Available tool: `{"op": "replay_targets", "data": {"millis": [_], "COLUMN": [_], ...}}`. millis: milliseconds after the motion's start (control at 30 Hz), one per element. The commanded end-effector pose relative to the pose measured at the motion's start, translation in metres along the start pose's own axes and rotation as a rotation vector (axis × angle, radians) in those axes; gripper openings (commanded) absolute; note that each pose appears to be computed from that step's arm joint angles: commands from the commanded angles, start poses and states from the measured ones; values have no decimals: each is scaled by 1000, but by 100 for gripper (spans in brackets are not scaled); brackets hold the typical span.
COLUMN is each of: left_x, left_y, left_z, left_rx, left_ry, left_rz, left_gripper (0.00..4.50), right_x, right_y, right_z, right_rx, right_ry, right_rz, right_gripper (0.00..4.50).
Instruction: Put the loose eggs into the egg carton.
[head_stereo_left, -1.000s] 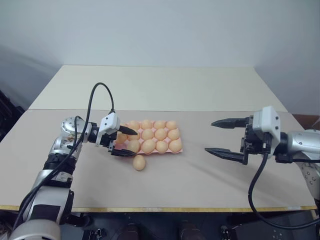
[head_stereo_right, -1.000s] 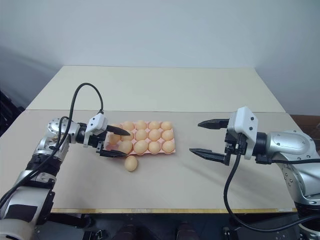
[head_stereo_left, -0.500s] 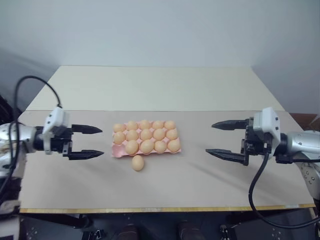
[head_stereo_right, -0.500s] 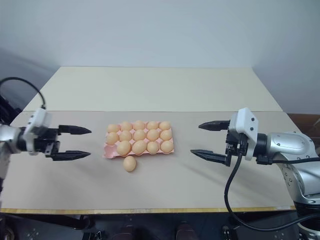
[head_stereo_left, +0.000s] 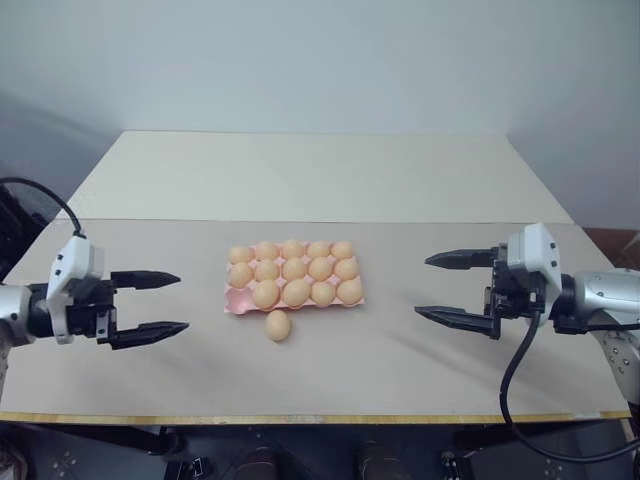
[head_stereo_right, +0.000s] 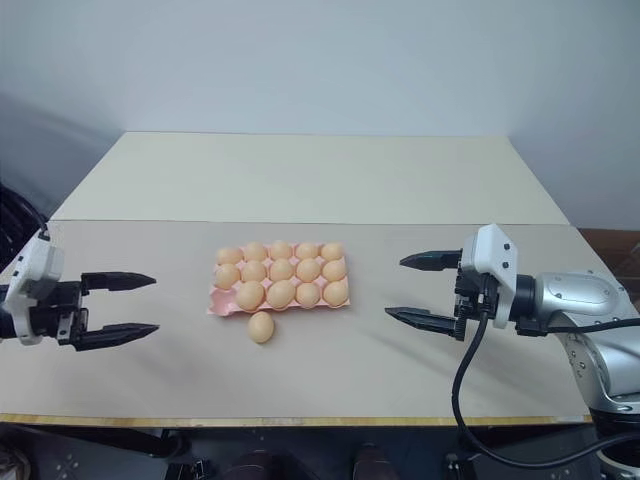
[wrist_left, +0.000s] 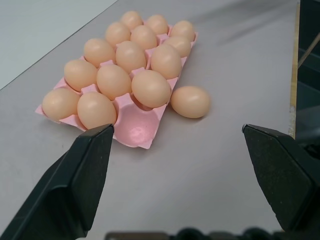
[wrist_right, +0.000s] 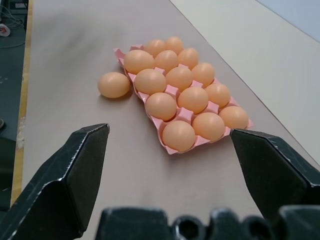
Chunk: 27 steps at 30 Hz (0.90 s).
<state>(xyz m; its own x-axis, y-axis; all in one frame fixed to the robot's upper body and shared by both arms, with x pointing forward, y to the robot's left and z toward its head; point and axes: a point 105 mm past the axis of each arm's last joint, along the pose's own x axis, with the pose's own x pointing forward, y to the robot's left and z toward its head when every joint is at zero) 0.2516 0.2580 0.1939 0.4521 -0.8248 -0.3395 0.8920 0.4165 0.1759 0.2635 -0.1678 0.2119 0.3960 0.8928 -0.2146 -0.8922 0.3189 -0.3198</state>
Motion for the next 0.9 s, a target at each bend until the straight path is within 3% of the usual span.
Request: {"op": "replay_targets", "data": {"millis": [33,400,900], "left_x": [7,68,108], "left_y": [-5,-1,-16], "left_z": [11,33,1], "left_rx": [47,211,340], "left_ry": [-8,-20,31], "left_rz": [-56,-337,-437], "left_gripper": [447,447,447], "right_x": [-4,0,-3], "right_y": [-1,-3,2], "right_z": [13,18,18], "right_rx": [-48,-66,-66], "right_ry": [-21,-30,-27], "right_rz": [-6,0,-27], "right_gripper": [450,450,450]}}
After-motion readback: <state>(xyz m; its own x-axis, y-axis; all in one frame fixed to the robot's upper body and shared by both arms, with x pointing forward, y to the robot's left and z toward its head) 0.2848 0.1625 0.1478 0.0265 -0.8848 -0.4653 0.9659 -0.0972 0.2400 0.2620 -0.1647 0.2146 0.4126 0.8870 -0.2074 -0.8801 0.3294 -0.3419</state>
